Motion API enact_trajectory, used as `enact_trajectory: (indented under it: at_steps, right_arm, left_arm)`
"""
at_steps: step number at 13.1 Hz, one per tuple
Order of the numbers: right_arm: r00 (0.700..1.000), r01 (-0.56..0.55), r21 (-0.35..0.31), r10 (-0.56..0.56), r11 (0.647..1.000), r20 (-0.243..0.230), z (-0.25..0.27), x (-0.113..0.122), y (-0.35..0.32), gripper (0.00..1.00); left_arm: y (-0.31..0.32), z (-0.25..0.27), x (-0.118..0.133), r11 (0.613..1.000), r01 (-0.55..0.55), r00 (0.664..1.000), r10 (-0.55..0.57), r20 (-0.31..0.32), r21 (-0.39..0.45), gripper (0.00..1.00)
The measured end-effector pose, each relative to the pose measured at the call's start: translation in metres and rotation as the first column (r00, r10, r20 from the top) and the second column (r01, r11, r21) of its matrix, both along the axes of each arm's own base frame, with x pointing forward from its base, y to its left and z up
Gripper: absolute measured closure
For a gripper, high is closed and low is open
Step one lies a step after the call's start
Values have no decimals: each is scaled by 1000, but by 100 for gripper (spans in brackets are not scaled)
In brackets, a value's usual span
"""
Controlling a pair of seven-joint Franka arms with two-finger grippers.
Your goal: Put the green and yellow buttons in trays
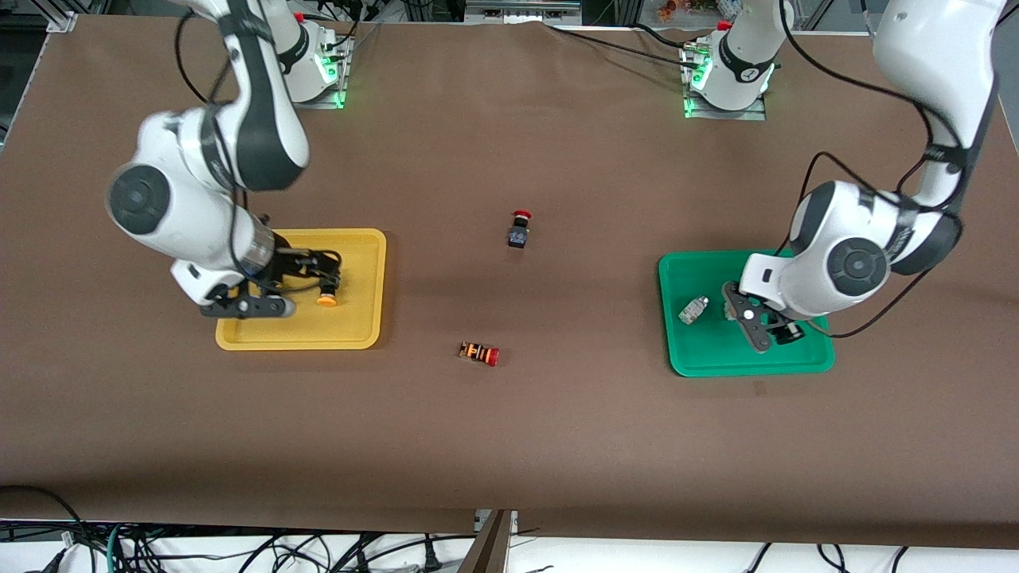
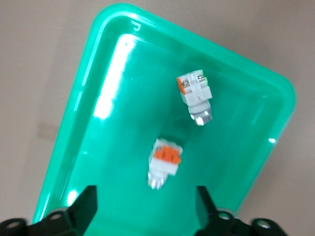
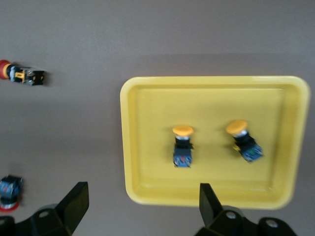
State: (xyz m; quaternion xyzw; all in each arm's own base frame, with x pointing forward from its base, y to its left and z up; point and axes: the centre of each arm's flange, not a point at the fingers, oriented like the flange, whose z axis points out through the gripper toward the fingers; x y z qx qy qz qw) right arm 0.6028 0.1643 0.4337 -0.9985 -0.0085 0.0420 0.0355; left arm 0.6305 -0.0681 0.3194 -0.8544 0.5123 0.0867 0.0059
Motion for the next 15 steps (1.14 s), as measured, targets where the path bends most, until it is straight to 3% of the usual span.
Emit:
enact_trajectory:
  at_steps: [2, 4, 5, 7, 10, 11, 13, 15]
  right_arm:
    - [1000, -25, 0, 25, 1000, 17, 44, -13, -17, 0]
    - [999, -34, -12, 34, 999, 6, 66, -23, -36, 0]
    - [999, -39, -18, 39, 999, 10, 72, -25, -44, 0]
    - [999, -44, -5, 44, 999, 24, 87, -29, -56, 0]
    - [998, -56, -6, 56, 998, 33, 110, -40, -66, 0]
    - [997, -60, -12, 60, 998, 45, 119, -44, -67, 0]
    - [996, -71, -14, 72, 997, 62, 130, -49, -68, 0]
    - [995, -74, -14, 75, 997, 73, 137, -49, -68, 0]
  left_arm:
    - [1, 71, 7, 992, -122, 992, 123, -23, 15, 0]
    - [0, 139, 6, 954, -299, 954, 299, -9, 31, 0]
    - [-4, 164, 2, 910, -414, 910, 414, 6, 31, 0]
    - [-29, 207, -19, 781, -624, 781, 624, 30, 17, 0]
    - [-31, 255, -53, 622, -783, 615, 775, 145, -2, 0]
    - [-17, 258, -62, 584, -812, 576, 805, 139, -20, 0]
    - [10, 248, -71, 534, -845, 528, 843, 106, -33, 0]
    - [19, 237, -71, 518, -855, 513, 853, 98, -33, 0]
